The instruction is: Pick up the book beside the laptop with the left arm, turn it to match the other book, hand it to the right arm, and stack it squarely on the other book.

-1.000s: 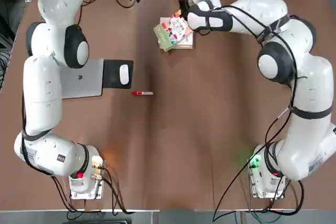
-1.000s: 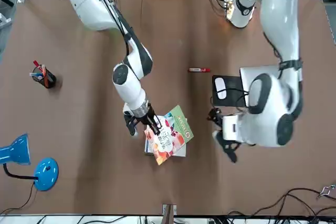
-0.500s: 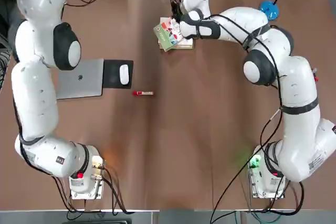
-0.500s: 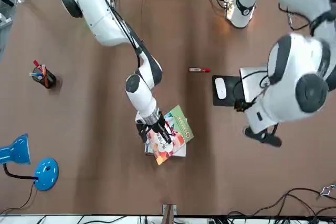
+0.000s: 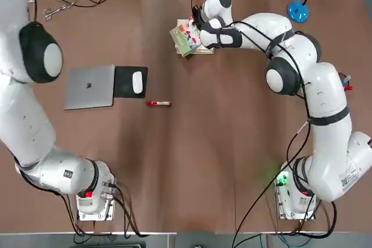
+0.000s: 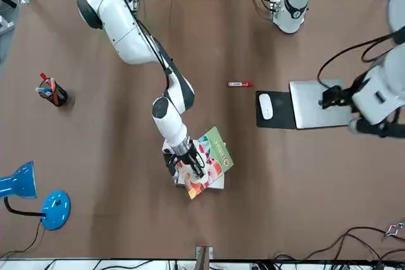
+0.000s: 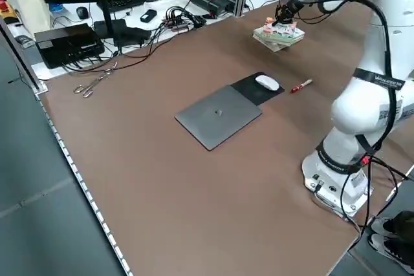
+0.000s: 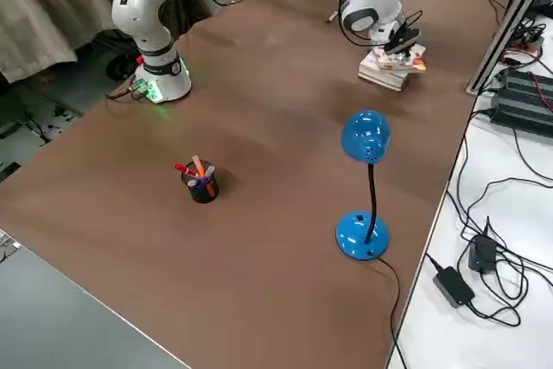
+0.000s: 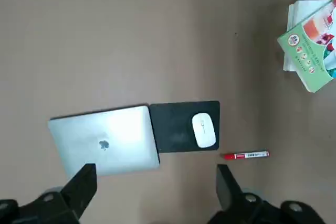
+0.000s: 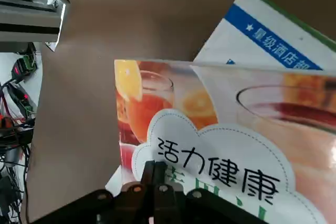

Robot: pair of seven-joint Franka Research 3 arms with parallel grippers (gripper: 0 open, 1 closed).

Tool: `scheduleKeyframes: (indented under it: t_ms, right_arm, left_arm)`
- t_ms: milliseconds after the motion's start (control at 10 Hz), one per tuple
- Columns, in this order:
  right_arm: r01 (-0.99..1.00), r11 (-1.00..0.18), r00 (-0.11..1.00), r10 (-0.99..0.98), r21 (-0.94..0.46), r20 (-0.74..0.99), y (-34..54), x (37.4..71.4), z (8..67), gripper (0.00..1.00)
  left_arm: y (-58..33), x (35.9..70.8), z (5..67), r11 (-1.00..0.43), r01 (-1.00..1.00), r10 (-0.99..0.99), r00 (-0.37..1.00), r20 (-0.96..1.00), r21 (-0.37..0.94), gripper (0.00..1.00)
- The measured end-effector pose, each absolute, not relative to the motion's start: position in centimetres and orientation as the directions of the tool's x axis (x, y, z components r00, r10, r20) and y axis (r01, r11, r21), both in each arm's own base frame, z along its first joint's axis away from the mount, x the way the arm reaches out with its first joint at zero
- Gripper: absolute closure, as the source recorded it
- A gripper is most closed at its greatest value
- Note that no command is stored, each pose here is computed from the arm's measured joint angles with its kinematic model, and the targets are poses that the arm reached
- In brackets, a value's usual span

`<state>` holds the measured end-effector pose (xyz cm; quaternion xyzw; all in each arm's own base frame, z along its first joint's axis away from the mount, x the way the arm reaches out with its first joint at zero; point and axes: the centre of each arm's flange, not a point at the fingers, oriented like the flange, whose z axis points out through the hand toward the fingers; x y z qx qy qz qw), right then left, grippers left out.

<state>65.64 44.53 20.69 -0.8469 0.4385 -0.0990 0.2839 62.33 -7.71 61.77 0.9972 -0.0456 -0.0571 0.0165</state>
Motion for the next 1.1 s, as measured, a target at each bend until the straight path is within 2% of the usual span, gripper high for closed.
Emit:
scheduleKeyframes:
  t_ms: [300,600,1100]
  right_arm:
    - [-0.687,-0.453,0.594,-0.800,-0.568,-0.080,44.4,65.6,20.6,1.00]
    - [-0.718,-0.404,0.549,-0.829,-0.567,-0.104,44.3,65.5,20.4,1.00]
    - [-0.765,-0.336,0.471,-0.874,-0.550,-0.121,43.5,65.0,20.6,1.00]
  left_arm:
    - [-4.1,58.9,61.9,-0.996,-0.041,-0.043,0.999,-0.019,0.075,0.01]
    - [-2.4,55.2,60.1,-0.995,-0.021,-0.021,1.000,-0.001,0.097,0.00]
    - [-4.2,54.9,59.5,-0.997,-0.060,-0.060,0.998,-0.004,0.056,0.00]
